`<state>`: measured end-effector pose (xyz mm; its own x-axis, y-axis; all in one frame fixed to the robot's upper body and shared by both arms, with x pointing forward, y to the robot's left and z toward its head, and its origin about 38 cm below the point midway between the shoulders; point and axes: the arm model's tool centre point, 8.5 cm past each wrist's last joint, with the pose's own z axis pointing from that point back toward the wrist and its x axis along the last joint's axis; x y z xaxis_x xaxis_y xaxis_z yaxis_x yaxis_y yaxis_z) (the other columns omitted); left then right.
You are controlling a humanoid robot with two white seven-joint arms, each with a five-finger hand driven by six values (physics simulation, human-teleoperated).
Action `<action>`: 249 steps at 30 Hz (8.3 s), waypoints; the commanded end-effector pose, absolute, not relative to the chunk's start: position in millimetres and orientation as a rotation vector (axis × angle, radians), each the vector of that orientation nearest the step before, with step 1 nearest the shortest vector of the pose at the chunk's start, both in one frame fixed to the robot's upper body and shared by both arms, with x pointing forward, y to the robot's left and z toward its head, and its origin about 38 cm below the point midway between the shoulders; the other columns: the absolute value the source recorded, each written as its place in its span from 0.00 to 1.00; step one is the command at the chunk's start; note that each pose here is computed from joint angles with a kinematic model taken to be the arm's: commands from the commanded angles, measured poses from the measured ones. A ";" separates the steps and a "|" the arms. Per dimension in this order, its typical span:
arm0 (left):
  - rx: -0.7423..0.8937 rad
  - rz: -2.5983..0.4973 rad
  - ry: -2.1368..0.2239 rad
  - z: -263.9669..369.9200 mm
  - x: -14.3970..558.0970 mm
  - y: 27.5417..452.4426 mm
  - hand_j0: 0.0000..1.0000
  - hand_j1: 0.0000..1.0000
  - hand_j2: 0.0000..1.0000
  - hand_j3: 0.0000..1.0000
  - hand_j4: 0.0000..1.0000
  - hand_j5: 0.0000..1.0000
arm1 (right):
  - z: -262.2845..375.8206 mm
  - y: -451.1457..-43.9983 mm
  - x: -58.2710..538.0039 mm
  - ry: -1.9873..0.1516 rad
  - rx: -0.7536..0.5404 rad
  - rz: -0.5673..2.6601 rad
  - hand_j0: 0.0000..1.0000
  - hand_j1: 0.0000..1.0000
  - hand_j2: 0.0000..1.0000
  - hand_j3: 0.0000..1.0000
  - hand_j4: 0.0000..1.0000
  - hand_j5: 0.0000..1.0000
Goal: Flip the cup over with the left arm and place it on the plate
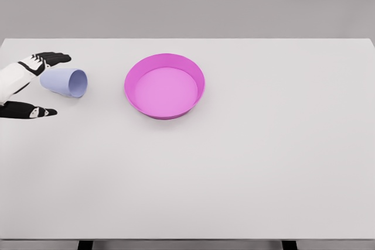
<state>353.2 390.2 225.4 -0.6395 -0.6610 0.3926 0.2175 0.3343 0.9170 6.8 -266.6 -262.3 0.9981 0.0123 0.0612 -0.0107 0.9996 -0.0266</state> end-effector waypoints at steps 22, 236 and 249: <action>0.463 -1.452 -1.630 179.7 419.5 383.4 1.00 1.00 1.00 1.00 1.00 1.00 | -262.3 -266.2 5.6 -0.059 -0.022 0.012 1.00 1.00 1.00 1.00 1.00 1.00; -0.466 -0.862 -1.812 97.7 472.7 178.9 0.73 0.73 0.73 0.73 0.73 0.73 | -262.3 -266.2 5.6 -0.059 -0.022 0.012 1.00 1.00 1.00 1.00 1.00 1.00; -0.441 -0.857 -1.805 98.5 477.6 188.5 1.00 1.00 1.00 1.00 1.00 1.00 | -262.3 -266.2 5.6 -0.059 -0.022 0.012 1.00 1.00 1.00 1.00 1.00 1.00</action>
<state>477.1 186.4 97.2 -0.3893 -0.0992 0.9158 0.6531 0.6714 0.3504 4.6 -266.2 -262.3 0.9983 0.0129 0.0573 -0.0116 0.9997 -0.0221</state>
